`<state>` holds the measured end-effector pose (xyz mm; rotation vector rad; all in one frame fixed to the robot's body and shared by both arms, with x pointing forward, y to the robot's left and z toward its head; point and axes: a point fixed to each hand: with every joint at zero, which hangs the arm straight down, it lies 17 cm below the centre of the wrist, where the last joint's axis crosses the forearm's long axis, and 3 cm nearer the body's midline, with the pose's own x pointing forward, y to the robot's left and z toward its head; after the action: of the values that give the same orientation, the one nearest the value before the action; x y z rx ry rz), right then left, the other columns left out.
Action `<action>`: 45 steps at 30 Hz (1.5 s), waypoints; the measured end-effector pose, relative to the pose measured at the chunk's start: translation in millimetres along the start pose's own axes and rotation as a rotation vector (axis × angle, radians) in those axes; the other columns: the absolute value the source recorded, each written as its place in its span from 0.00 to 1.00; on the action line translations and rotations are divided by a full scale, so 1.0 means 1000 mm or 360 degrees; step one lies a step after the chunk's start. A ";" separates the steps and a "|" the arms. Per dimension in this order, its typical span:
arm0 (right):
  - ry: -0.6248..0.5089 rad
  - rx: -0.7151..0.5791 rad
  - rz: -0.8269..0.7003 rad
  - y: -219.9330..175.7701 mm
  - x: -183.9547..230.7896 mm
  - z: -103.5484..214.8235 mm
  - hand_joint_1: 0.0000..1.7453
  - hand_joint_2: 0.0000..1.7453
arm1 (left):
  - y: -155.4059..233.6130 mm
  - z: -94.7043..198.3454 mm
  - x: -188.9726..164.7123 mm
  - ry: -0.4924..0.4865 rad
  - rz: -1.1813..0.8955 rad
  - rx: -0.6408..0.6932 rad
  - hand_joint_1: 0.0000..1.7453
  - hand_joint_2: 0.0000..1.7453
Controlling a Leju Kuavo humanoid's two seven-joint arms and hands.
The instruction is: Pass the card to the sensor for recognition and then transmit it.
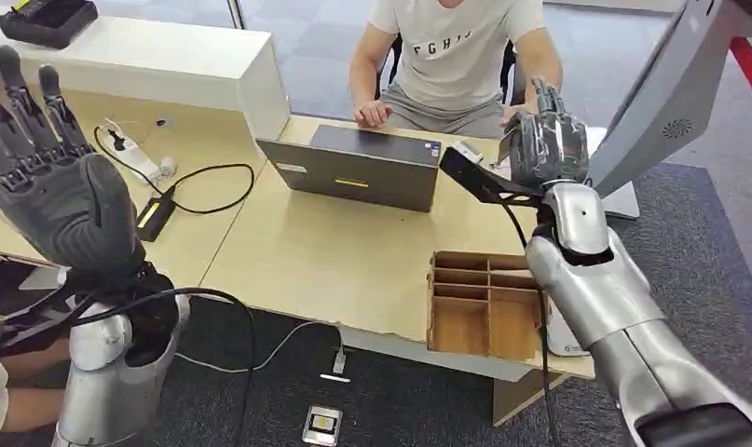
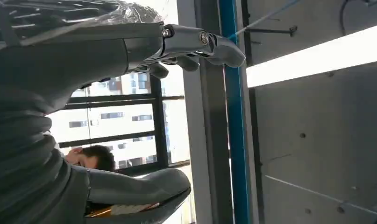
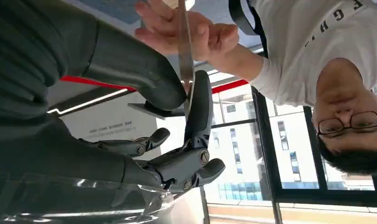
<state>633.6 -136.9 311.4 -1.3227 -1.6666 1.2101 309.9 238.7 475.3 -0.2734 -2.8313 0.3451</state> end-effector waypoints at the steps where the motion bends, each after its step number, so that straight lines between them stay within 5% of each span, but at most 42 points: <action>1: -0.0004 0.0009 0.0010 0.002 0.002 0.000 1.00 1.00 | 0.000 0.000 -0.001 0.0004 0.0003 -0.0001 0.00 1.00; 29: -0.0049 0.0166 0.0105 0.039 0.020 0.010 1.00 1.00 | 0.002 0.001 -0.008 0.0019 -0.0025 0.0001 0.00 1.00; 30: -0.0050 0.0167 0.0110 0.040 0.020 0.010 0.69 1.00 | 0.002 0.001 -0.008 0.0019 -0.0026 0.0001 0.00 1.00; 31: -0.0052 0.0170 0.0122 0.040 0.019 0.010 0.00 1.00 | 0.002 0.001 -0.008 0.0019 -0.0028 0.0003 0.00 1.00; 38: -0.0068 0.0137 0.0090 0.041 0.018 0.011 0.00 1.00 | 0.002 0.001 -0.007 0.0012 -0.0033 -0.0008 0.00 1.00; 45: -0.0188 -0.0142 -0.0249 0.011 0.046 0.023 0.00 1.00 | 0.009 0.005 -0.006 0.0006 -0.0126 -0.0012 0.00 1.00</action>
<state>604.7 -97.5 292.1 -1.1680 -1.8898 1.1526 315.7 244.4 466.7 -0.1628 -2.8309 0.3168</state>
